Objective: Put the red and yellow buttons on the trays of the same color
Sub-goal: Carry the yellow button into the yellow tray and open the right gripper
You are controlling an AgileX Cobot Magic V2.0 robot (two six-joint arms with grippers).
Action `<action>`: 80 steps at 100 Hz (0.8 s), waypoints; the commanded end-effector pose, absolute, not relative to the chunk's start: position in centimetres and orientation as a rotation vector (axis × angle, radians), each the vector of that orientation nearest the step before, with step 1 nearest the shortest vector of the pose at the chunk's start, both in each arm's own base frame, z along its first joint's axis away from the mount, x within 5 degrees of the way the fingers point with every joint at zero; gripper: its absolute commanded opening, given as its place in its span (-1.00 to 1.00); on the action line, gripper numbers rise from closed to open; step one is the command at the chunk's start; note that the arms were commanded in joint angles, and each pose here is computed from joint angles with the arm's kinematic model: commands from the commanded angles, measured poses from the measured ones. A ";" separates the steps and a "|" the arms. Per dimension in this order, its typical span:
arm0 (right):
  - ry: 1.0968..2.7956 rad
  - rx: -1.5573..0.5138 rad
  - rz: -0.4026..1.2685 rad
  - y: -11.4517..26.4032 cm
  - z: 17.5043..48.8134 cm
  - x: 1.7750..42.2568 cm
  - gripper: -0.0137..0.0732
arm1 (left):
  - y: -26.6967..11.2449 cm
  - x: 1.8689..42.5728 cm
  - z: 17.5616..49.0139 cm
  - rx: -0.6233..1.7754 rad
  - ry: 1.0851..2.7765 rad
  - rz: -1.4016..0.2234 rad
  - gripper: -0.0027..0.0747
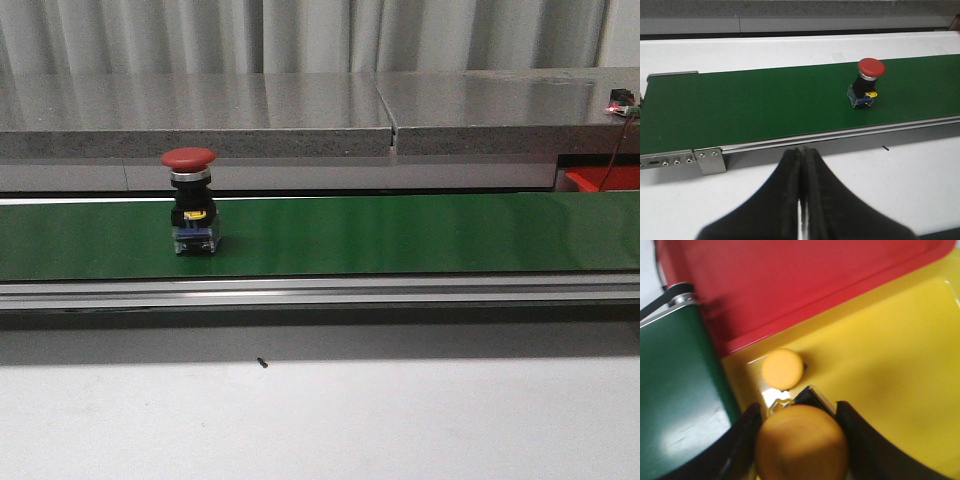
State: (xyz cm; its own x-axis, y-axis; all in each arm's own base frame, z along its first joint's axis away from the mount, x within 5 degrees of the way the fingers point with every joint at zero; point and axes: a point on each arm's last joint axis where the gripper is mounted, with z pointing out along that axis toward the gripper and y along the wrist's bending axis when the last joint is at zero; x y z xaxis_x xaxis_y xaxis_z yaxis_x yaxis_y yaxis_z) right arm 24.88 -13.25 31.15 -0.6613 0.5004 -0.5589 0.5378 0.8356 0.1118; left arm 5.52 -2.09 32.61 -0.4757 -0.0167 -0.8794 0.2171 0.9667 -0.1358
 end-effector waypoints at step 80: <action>2.329 0.934 -0.162 -22.2 22.8 30.4 -0.76 | -2.2 5.8 34.0 0.128 1.959 -0.299 -0.98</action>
State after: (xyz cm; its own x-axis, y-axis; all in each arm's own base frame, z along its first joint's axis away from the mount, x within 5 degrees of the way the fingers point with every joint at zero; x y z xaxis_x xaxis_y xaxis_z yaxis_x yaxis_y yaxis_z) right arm 29.62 -21.33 20.78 -0.6185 0.6162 -0.4875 0.6620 0.7429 0.0991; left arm 5.52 -2.09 32.61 -0.4757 -0.0167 -0.8794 0.2171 0.9667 -0.1358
